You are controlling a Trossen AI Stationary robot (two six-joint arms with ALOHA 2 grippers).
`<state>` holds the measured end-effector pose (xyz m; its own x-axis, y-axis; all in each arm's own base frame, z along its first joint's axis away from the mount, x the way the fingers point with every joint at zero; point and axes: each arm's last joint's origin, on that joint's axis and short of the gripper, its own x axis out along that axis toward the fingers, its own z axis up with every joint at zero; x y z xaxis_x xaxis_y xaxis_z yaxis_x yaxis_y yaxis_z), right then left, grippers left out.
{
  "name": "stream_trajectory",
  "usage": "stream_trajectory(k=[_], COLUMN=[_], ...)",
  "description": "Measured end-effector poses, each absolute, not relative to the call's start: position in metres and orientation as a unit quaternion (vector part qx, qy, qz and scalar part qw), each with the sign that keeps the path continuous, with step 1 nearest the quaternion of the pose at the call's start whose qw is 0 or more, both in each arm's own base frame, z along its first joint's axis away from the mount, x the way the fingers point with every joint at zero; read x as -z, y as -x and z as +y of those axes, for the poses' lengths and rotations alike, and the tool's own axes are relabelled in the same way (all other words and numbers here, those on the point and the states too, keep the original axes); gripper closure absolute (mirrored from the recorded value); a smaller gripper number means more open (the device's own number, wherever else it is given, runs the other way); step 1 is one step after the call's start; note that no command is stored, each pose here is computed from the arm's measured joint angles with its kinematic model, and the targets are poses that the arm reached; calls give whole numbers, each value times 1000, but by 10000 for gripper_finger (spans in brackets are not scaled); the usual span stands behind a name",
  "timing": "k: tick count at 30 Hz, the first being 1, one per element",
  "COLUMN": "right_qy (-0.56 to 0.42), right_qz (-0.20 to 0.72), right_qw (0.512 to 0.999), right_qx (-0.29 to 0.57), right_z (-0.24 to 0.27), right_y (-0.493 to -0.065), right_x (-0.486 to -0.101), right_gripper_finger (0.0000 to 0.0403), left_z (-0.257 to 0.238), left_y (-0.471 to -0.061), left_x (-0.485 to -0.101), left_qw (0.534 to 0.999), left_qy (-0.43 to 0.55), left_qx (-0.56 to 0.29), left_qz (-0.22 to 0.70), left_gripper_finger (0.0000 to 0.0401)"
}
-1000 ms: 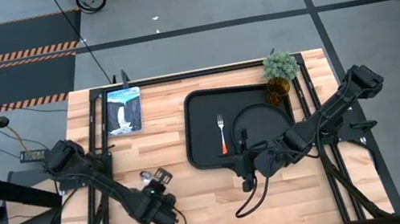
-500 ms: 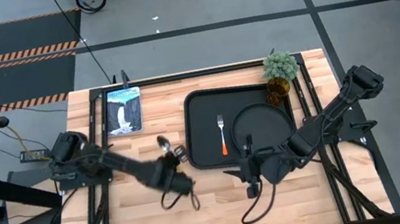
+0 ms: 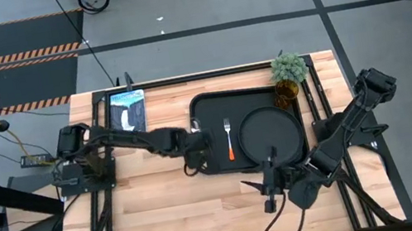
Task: Pick and place plate/cup/fork/spoon on tray
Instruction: Put the yellow spoon on the black tray to the left of the black plate
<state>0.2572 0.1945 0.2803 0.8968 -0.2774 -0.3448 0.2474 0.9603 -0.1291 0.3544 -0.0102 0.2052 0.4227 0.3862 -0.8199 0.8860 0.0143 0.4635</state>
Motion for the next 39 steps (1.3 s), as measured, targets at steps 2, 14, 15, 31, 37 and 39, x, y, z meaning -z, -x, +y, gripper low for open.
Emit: stream_trajectory(k=[2,14,15,31,37,39], right_qy=[33,28,28,38,50,51], right_qz=[179,174,174,171,171,171], right_qw=[973,972,972,973,973,973], right_qx=[139,157,157,149,148,147], right_z=[196,206,206,209,209,209], right_y=[-256,-265,-266,-265,-265,-265], right_x=[-280,-263,-263,-263,-264,-264], right_gripper_finger=[280,280,280,280,280,280], left_z=[-4,3,3,36,34,34], left_y=[-357,-388,-390,-398,-397,-396], left_x=[-206,-169,-165,-140,-140,-139], left_qw=[525,532,526,574,572,568], left_qy=[-669,-694,-699,-652,-651,-649], left_qx=[262,266,270,245,250,257], left_qz=[456,405,403,431,431,437], left_gripper_finger=[349,349,349,349,348,344])
